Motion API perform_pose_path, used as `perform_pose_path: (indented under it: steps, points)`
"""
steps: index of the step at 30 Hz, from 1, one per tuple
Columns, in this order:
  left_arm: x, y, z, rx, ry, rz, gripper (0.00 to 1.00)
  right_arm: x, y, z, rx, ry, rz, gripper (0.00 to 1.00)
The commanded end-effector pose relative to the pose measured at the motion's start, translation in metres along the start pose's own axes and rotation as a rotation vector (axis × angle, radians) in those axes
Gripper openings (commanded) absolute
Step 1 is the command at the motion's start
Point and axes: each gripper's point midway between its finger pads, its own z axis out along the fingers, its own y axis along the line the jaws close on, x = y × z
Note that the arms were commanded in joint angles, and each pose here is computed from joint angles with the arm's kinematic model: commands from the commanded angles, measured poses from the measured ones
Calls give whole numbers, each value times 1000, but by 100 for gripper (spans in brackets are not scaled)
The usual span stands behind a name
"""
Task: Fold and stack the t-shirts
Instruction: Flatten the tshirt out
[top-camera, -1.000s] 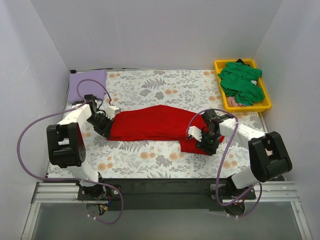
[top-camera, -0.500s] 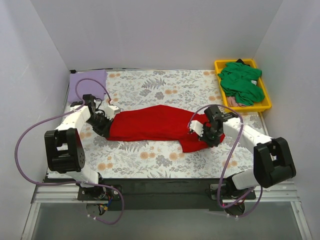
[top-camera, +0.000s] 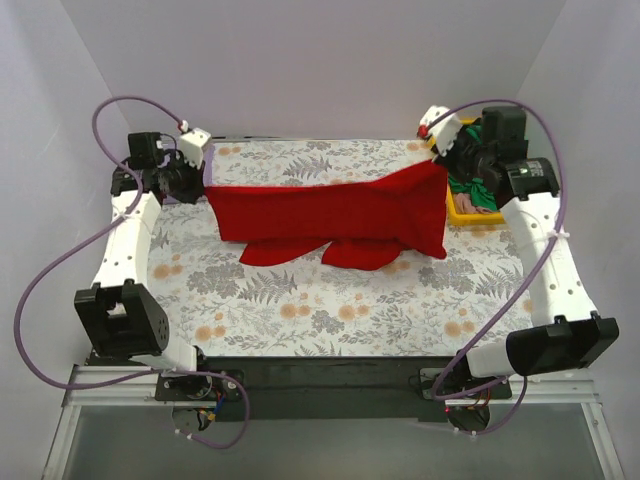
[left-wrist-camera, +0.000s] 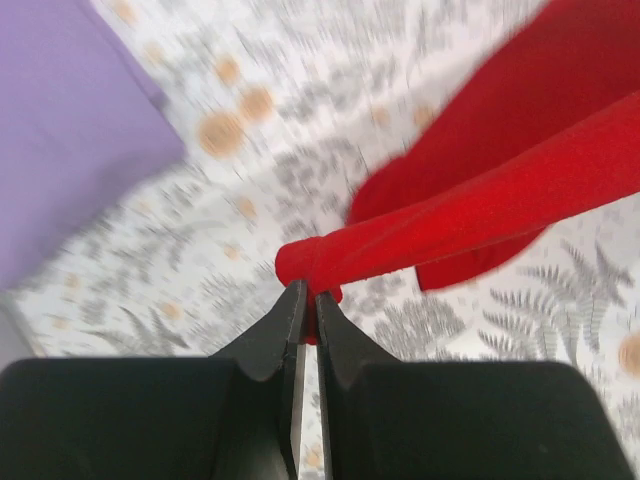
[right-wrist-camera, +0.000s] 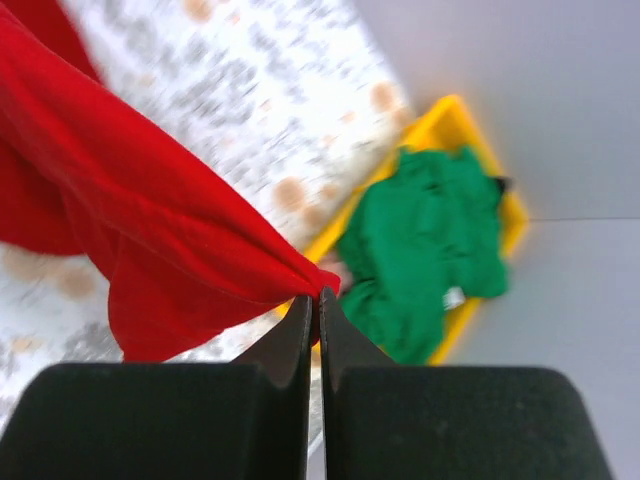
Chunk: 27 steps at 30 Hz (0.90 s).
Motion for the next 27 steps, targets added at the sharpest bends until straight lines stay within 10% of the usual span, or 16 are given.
perform_pose_path:
  steps: [1,10,27]
  points:
    - [-88,8,-68,-125,-298,37,0,-56,-51,-50,173,-168,29,1]
    - [-151,-21,-198,-313,-714,167,0,-138,-103,-214,616,-553,47,1]
    - [-167,-88,-420,-653,-1237,251,0,-173,-60,-481,1099,-971,-120,1]
